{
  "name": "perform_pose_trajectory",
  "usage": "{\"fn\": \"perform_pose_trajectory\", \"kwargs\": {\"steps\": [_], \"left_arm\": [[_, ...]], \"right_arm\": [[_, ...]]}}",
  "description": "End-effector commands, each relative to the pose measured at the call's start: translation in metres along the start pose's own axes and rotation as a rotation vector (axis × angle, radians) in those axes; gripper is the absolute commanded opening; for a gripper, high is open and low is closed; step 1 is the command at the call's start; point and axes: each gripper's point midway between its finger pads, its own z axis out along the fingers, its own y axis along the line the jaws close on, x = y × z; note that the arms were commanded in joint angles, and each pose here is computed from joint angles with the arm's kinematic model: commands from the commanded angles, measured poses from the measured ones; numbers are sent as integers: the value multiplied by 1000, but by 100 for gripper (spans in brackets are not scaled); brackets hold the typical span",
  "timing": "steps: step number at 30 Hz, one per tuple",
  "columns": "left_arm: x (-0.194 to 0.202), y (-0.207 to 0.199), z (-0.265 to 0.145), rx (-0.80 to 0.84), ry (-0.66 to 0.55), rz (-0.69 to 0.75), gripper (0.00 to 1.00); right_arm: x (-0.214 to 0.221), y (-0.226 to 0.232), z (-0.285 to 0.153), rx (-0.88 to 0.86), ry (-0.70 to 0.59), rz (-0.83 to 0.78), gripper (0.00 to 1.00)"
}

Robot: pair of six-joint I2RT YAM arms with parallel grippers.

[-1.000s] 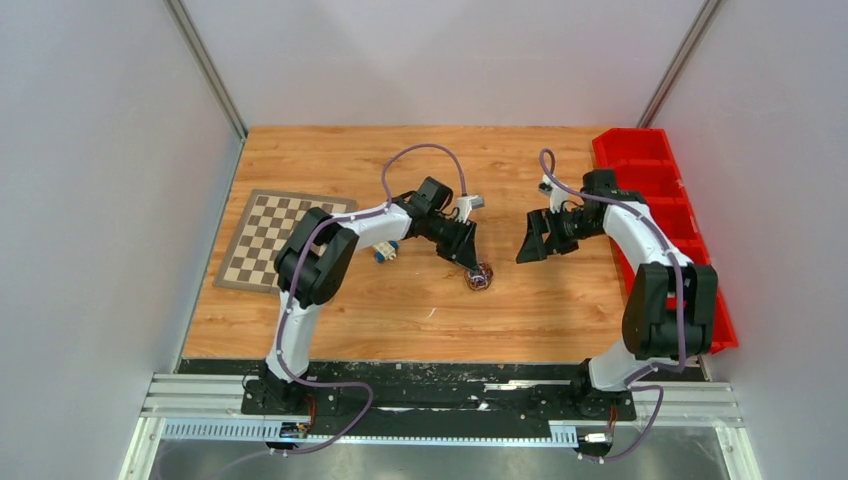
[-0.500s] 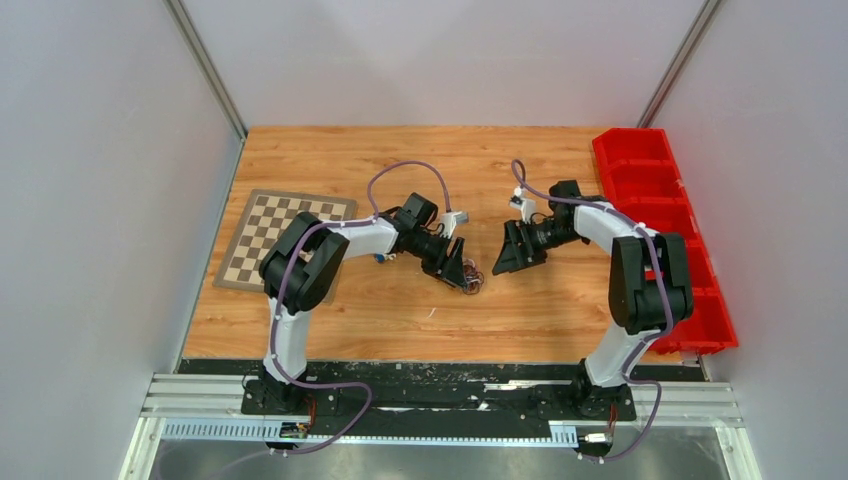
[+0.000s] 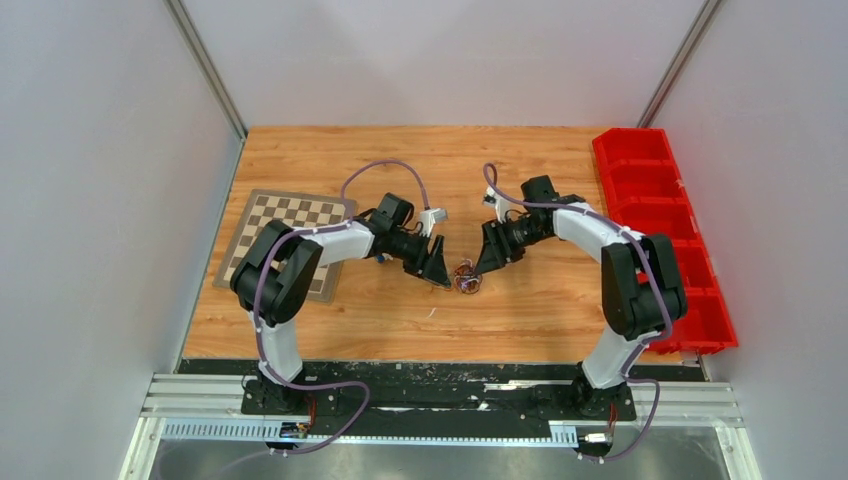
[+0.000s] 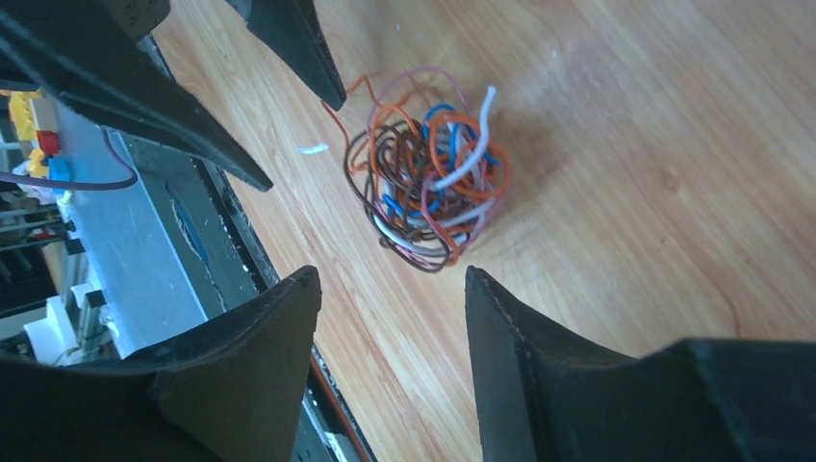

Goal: Untangle the cables

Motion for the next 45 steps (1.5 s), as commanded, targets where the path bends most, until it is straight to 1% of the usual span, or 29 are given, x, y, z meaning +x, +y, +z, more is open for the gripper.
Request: {"fn": "perform_pose_trajectory", "kwargs": {"steps": [1,6,10,13,16,18,21,23,25,28,29,32,36,37,39,42,45], "left_arm": [[-8,-7,-17,53,-56,6,64],[-5,6,-28,60,-72,-70,64],[-2,17,-36,48,-81,-111,64],[0,19,-37,43,-81,-122,64],[0,19,-36,42,-81,-128,64],[-1,20,-36,43,-79,-134,64],[-1,21,-34,45,-77,-145,64],[-1,22,-32,47,-75,-153,64],[-1,23,-30,47,-72,-154,65],[1,19,-26,52,-59,-132,66],[1,18,-25,54,-56,-123,66],[-1,12,-20,62,-65,-74,68],[-11,14,-13,88,-88,-92,70],[-11,15,-11,92,-91,-109,76],[-17,16,-9,98,-119,-93,79],[-23,18,-7,96,-160,-38,81],[-26,19,-5,89,-176,17,80]], "right_arm": [[-44,30,-9,3,-105,-195,55],[-49,41,4,73,-79,-333,55],[-51,38,17,147,-40,-413,54],[-49,32,28,195,-2,-465,51],[-43,22,35,211,32,-485,50],[-37,15,38,226,53,-487,46],[-29,5,42,239,82,-493,44],[-26,1,43,253,92,-498,36],[-27,-1,41,269,93,-503,24],[-34,6,34,274,64,-514,16],[-37,11,31,267,48,-519,14],[-44,29,22,234,2,-534,1],[-50,43,14,203,-38,-542,0],[-51,45,12,199,-46,-538,0],[-53,47,7,185,-64,-526,0],[-56,48,1,155,-89,-497,0],[-55,47,1,144,-88,-483,0]]}}
